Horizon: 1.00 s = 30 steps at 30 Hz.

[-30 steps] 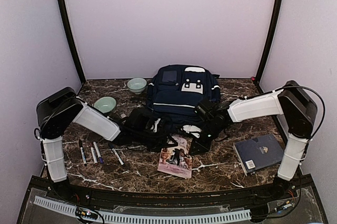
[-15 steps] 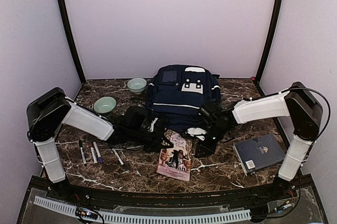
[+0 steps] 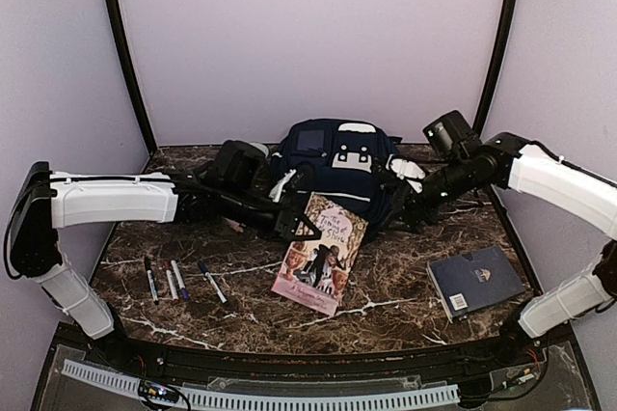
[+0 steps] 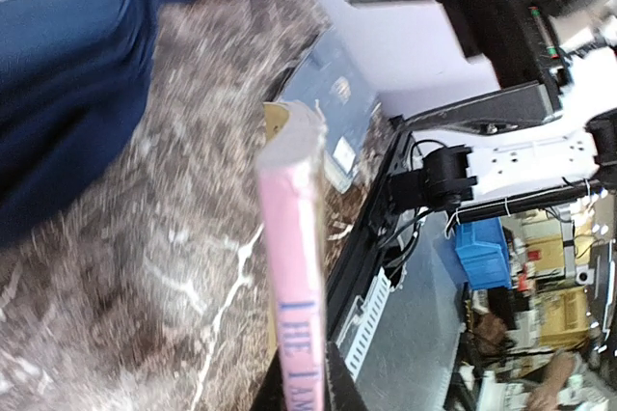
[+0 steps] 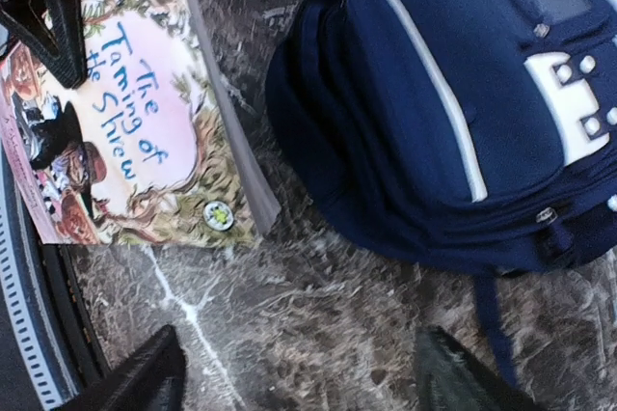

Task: Pack the student bag
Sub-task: Pass from the left arm to the right

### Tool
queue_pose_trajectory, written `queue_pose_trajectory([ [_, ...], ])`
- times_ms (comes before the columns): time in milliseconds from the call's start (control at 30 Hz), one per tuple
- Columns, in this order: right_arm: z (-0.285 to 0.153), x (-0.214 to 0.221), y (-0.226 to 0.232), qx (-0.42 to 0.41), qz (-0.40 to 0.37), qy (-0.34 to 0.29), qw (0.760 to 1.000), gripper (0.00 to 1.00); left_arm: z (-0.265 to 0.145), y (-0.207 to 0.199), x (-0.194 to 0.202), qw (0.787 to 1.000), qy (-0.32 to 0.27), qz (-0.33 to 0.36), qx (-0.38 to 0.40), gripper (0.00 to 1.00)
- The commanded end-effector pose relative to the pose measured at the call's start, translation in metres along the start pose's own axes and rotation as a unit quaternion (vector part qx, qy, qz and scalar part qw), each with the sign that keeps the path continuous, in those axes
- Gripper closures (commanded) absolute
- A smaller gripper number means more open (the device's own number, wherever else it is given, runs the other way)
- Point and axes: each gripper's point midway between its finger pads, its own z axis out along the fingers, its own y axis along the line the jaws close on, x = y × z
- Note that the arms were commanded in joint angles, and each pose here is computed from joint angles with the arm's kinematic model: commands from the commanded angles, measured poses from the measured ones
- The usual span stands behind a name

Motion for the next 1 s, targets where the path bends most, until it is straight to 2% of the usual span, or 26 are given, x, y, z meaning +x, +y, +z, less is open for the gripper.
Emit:
queue_pose_trajectory([
  [0, -0.046, -0.048, -0.041, 0.065, 0.027, -0.083, 0.994, 0.02, -0.039, -0.054, -0.041, 0.988, -0.064, 0.140, 0.005, 1.00],
  [133, -0.073, -0.080, -0.026, -0.039, 0.039, -0.152, 0.987, 0.00, -0.044, -0.072, -0.068, 0.974, -0.109, 0.198, 0.013, 1.00],
  [300, -0.082, -0.104, 0.003, -0.150, 0.023, -0.202, 0.968, 0.00, -0.039, -0.098, -0.091, 0.957, -0.150, 0.234, 0.082, 1.00],
  [433, -0.077, -0.114, 0.005, -0.191, 0.038, -0.222, 0.955, 0.02, -0.038, -0.118, -0.102, 0.940, -0.174, 0.258, 0.138, 1.00],
  [700, -0.069, -0.121, 0.023, -0.268, 0.060, -0.240, 0.931, 0.07, -0.048, -0.127, -0.123, 0.919, -0.221, 0.268, 0.188, 1.00],
  [800, -0.070, -0.118, 0.034, -0.307, 0.067, -0.243, 0.918, 0.17, -0.052, -0.120, -0.132, 0.919, -0.234, 0.261, 0.179, 1.00],
  [967, -0.074, -0.115, 0.044, -0.350, 0.094, -0.250, 0.898, 0.40, -0.058, -0.097, -0.151, 0.926, -0.269, 0.236, 0.125, 1.00],
])
